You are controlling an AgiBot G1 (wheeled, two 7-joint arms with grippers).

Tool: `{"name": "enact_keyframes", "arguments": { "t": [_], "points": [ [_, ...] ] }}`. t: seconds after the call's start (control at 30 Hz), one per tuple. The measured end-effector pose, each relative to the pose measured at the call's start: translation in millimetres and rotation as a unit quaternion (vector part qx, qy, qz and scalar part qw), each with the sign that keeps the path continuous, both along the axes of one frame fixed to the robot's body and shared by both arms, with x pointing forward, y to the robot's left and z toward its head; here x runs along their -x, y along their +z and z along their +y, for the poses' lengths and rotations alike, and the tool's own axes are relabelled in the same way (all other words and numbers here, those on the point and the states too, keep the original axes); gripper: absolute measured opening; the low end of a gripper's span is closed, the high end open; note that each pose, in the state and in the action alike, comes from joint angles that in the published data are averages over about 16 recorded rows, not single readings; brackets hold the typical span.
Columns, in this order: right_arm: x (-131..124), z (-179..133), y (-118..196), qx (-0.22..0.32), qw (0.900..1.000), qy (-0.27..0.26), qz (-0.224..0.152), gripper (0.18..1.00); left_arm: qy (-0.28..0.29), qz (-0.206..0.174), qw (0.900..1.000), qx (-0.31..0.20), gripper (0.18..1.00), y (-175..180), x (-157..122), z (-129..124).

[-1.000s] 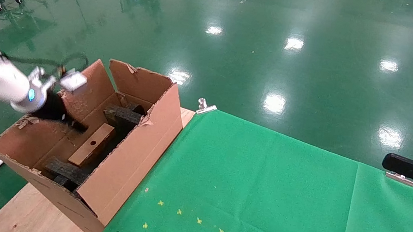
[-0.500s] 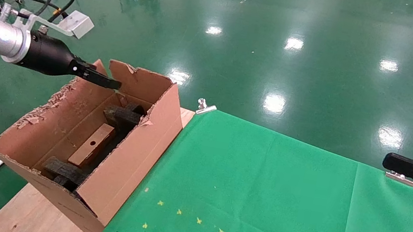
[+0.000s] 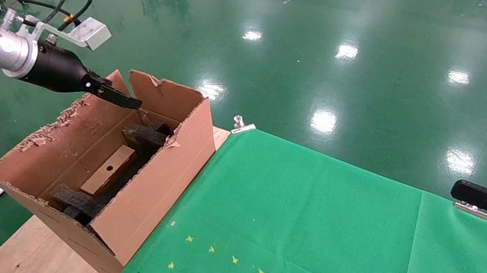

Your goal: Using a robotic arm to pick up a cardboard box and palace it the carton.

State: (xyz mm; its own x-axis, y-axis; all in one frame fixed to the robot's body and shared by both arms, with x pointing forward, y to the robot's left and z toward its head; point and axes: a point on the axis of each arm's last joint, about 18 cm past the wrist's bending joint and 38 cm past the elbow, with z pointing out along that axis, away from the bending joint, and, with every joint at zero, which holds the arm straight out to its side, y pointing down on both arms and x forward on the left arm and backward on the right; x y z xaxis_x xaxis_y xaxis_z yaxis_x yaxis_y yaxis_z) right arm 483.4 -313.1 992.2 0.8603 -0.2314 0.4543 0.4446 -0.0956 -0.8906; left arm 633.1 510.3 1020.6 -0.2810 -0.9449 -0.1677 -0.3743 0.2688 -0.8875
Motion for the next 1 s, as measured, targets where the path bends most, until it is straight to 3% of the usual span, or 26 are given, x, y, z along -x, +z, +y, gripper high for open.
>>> {"name": "enact_keyframes", "arguments": {
  "t": [0.23,0.47,0.73,1.0],
  "points": [
    [0,0,0,0.0,1.0,0.0,0.0,1.001,-0.073,-0.015,0.9971,0.012,1.0,-11,-6,-35],
    [0,0,0,0.0,1.0,0.0,0.0,1.001,-0.158,-0.038,0.9864,0.027,1.0,-20,-4,-74],
    [0,0,0,0.0,1.0,0.0,0.0,1.001,-0.247,-0.07,0.9657,0.041,1.0,-26,8,-112],
    [0,0,0,0.0,1.0,0.0,0.0,1.001,-0.328,-0.108,0.937,0.052,1.0,-29,30,-145]
  ]
}}
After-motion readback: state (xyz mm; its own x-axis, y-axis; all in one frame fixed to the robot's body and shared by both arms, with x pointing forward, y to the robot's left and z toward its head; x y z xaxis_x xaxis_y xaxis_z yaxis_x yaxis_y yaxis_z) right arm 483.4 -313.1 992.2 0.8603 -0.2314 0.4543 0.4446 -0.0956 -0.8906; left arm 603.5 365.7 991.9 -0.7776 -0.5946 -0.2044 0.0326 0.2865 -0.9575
